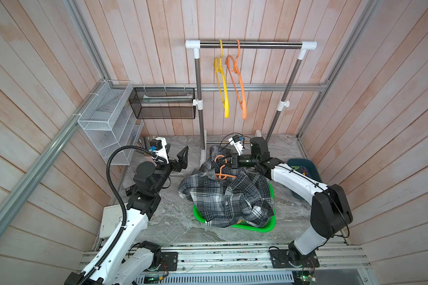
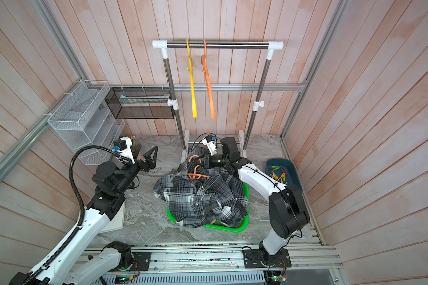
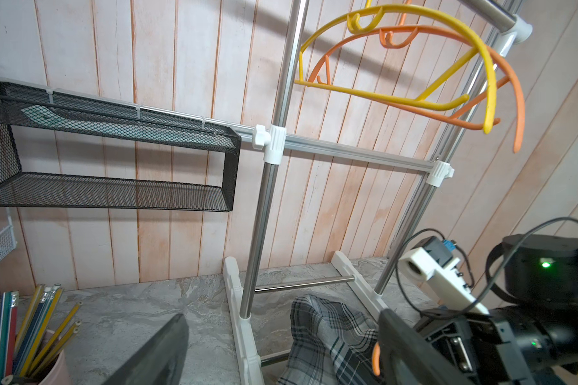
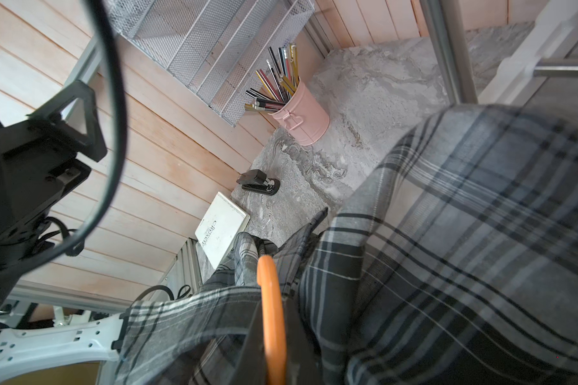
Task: Remove the clothespins securing long-sleeve shirts to the hanger
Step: Remove the long-sleeve shirt from the hanger.
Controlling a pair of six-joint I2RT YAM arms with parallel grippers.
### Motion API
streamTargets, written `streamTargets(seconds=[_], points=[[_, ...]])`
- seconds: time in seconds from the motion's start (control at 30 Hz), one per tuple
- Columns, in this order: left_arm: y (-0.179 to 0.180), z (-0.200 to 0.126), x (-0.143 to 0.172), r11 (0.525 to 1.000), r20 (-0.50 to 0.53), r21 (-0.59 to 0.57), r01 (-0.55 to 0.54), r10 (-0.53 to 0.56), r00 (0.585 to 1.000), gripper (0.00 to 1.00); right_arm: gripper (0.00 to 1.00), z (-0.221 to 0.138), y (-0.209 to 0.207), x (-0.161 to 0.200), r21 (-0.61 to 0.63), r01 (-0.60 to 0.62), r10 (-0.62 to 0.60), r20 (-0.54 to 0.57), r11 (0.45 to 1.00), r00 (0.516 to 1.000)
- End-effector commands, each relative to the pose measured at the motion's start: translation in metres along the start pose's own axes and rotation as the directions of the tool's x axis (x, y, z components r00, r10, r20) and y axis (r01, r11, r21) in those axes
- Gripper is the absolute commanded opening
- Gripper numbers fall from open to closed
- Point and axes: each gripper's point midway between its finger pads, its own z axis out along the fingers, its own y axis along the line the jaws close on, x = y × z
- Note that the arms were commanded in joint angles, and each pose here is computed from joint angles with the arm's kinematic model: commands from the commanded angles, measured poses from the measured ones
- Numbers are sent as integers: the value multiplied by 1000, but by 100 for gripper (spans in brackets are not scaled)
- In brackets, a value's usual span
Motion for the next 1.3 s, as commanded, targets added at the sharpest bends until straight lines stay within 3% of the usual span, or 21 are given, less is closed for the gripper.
streamTargets(seconds=[0.0,0.3,0.5,0.93,1.03,1.17,1.27], points=[[6,2,12,1000,-38,0,21,-21,999,88,0,-25,24,-31,64,179,-184,67,982,981],[17,-1,24,989,-71,77,123,-118,990,80,0,-75,65,-64,163,315,-341,168,935,925],[17,0,44,960,-186,160,230,-200,962,73,0,-115,84,-84,232,347,-400,252,909,881],[-28,-4,100,865,-414,375,334,-166,895,66,0,-139,116,-98,196,413,-456,318,889,831],[-44,-3,107,849,-431,416,326,-132,893,56,0,-139,117,-100,197,414,-457,318,889,831],[-45,-1,113,853,-453,407,326,-121,883,24,0,-141,121,-103,198,422,-466,322,885,824],[-46,-1,113,854,-457,412,319,-109,883,13,0,-142,121,-103,199,422,-465,322,885,825]])
